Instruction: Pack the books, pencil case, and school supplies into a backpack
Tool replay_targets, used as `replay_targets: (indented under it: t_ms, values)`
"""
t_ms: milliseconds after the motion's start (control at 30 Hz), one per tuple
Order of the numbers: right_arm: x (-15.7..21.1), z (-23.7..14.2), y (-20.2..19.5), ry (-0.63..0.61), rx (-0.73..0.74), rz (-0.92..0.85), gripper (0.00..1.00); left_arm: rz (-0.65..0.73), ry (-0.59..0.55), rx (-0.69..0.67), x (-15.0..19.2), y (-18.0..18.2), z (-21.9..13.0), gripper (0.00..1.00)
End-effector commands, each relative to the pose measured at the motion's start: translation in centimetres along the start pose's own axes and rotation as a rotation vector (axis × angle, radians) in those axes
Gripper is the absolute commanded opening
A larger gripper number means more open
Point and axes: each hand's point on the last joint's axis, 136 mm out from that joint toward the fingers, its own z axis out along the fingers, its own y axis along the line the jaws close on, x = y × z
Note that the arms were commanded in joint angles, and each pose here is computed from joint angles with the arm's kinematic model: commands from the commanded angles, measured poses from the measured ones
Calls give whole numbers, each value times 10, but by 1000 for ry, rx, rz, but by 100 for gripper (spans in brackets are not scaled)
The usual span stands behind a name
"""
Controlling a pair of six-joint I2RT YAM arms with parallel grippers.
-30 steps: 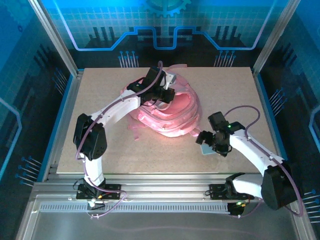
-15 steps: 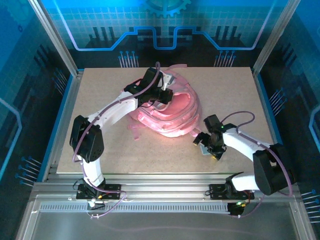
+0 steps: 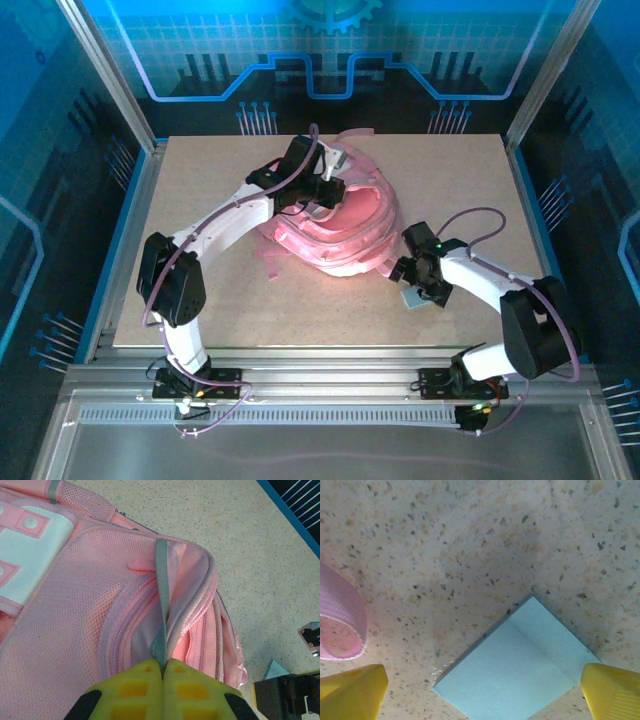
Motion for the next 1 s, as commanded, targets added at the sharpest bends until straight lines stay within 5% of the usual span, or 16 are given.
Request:
replay_targets:
  t_ms: [0, 633, 967]
  values:
    - [6, -6, -16, -8, 93, -7, 100, 20, -151, 73, -41, -24, -36, 0]
    - [5, 13, -9, 13, 101, 42, 99, 25, -154, 70, -41, -23, -36, 0]
    - [7, 11, -10, -19, 65, 38, 62, 29, -164, 67, -44, -22, -38, 0]
